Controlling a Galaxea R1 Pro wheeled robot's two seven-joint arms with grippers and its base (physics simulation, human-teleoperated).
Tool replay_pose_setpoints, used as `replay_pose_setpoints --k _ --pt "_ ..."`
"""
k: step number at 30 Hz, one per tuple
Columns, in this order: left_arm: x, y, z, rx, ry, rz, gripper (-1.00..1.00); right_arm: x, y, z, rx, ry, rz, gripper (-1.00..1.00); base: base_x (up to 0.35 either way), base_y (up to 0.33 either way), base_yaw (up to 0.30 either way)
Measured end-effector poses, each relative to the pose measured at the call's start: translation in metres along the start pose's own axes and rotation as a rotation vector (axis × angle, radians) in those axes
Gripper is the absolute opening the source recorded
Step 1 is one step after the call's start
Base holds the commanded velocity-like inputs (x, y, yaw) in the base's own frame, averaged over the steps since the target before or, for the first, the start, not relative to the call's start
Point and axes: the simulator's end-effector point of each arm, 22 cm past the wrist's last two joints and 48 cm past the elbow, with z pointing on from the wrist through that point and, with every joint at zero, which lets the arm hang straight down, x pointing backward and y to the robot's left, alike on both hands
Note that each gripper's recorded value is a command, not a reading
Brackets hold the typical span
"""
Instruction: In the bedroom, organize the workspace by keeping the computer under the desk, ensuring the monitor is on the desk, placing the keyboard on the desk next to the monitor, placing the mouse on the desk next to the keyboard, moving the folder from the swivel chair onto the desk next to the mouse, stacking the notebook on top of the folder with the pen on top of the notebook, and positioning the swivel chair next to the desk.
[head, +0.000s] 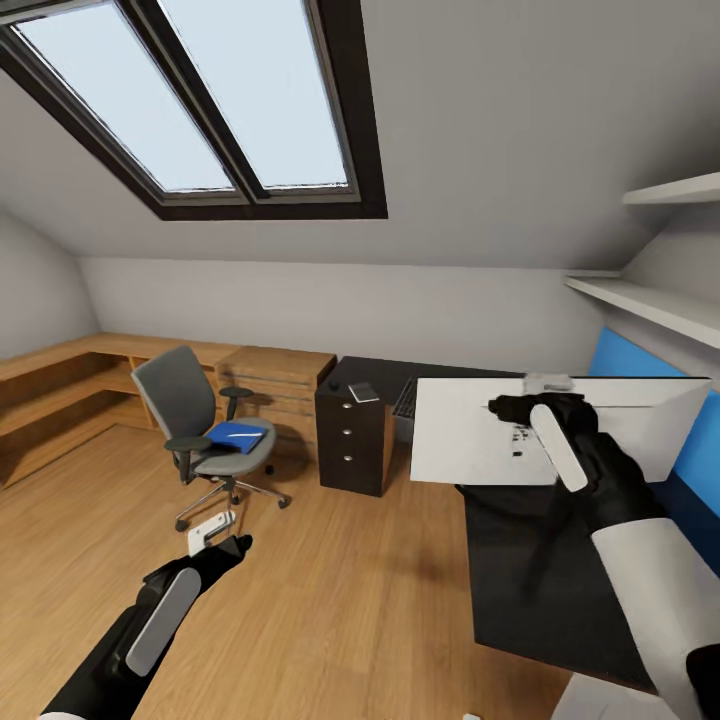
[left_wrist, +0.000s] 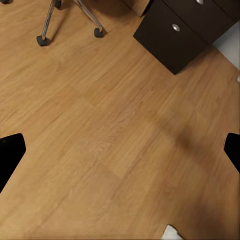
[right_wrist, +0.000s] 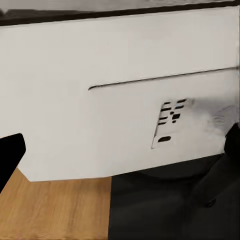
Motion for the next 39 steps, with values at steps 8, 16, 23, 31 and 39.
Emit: replay_pose_setpoints --k 8,16,23,31,39 --pt "0.003 -0.007 0.000 0.000 -0.005 0.023 1.00 -0.181 -0.064 -0.024 0.116 0.062 -0.047 1.00 0.000 0.000 0.000" --pt "0.002 -0.008 -0.001 0.005 -0.008 0.024 1.00 -0.224 -0.061 -0.042 0.114 0.099 -0.122 1.00 0.113 0.023 0.000" --pt "0.001 -0.009 -0.001 0.005 -0.009 0.025 1.00 -0.220 -0.066 -0.040 0.122 0.118 -0.130 1.00 0.291 0.085 0.000" --pt "0.001 -0.012 -0.002 0.012 -0.012 0.028 1.00 -0.207 -0.074 -0.035 0.135 0.154 -0.120 1.00 0.313 0.135 0.000" --pt "0.001 -0.012 -0.001 0.013 -0.012 0.028 1.00 -0.187 -0.083 -0.025 0.145 0.206 -0.101 1.00 0.176 0.090 0.000"
